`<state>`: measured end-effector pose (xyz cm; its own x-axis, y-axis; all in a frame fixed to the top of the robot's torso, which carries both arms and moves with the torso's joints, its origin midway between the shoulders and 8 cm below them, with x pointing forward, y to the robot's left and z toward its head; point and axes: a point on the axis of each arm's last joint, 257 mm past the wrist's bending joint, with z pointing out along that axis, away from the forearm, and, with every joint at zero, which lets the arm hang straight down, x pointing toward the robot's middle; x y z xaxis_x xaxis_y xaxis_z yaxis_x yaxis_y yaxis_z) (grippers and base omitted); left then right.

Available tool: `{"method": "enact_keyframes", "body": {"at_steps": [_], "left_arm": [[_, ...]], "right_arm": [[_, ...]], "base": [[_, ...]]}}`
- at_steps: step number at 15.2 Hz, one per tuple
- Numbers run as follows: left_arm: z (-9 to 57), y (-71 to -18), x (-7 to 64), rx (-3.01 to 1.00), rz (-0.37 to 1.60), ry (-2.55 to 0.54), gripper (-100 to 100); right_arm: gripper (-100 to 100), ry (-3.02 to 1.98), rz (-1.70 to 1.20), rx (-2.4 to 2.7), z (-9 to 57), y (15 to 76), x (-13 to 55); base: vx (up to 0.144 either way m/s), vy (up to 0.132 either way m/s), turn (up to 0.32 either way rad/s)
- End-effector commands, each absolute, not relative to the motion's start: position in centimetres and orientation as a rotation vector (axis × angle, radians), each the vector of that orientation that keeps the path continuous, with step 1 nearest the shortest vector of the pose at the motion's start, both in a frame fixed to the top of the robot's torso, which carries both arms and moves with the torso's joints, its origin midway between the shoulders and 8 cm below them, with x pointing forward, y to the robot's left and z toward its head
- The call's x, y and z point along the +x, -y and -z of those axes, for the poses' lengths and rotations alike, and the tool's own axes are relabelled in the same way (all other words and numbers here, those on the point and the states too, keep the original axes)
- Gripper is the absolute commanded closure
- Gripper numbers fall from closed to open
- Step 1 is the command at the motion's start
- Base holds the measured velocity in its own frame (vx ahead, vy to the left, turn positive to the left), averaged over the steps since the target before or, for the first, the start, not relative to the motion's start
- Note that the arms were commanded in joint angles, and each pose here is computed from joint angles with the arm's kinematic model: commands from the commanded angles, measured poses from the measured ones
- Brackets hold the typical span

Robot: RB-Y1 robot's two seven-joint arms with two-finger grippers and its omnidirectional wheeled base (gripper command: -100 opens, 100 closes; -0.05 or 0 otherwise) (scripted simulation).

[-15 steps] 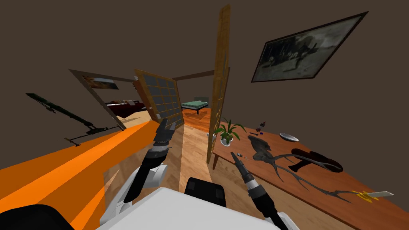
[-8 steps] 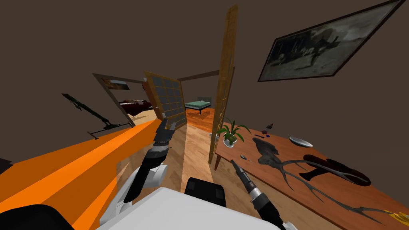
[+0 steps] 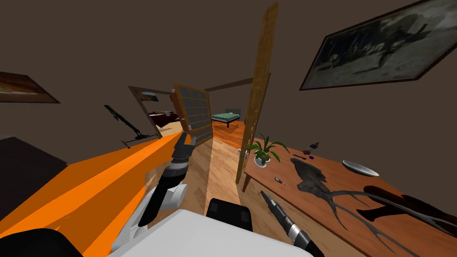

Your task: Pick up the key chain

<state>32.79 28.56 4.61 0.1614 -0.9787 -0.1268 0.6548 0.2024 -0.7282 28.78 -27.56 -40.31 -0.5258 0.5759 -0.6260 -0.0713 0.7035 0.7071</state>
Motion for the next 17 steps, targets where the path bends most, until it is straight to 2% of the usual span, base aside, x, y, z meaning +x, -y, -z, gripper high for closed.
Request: {"method": "enact_keyframes", "body": {"at_steps": [1,5,17], "left_arm": [[-4.6,-28.6,32.8,-0.592,1.268,-0.672,0],[-4.6,-28.6,32.8,-0.592,1.268,-0.672,0],[-4.6,-28.6,32.8,-0.592,1.268,-0.672,0]], "right_arm": [[-100,-2.039,-0.818,0.368,42.5,29.0,27.0],[-100,-2.214,-0.703,0.284,47.0,32.8,22.3],[-100,-2.503,-0.496,0.081,52.0,40.8,13.2]], "base": [[-0.008,0.017,0.229],[-0.003,0.020,0.259],[0.007,0.007,0.159]]}}
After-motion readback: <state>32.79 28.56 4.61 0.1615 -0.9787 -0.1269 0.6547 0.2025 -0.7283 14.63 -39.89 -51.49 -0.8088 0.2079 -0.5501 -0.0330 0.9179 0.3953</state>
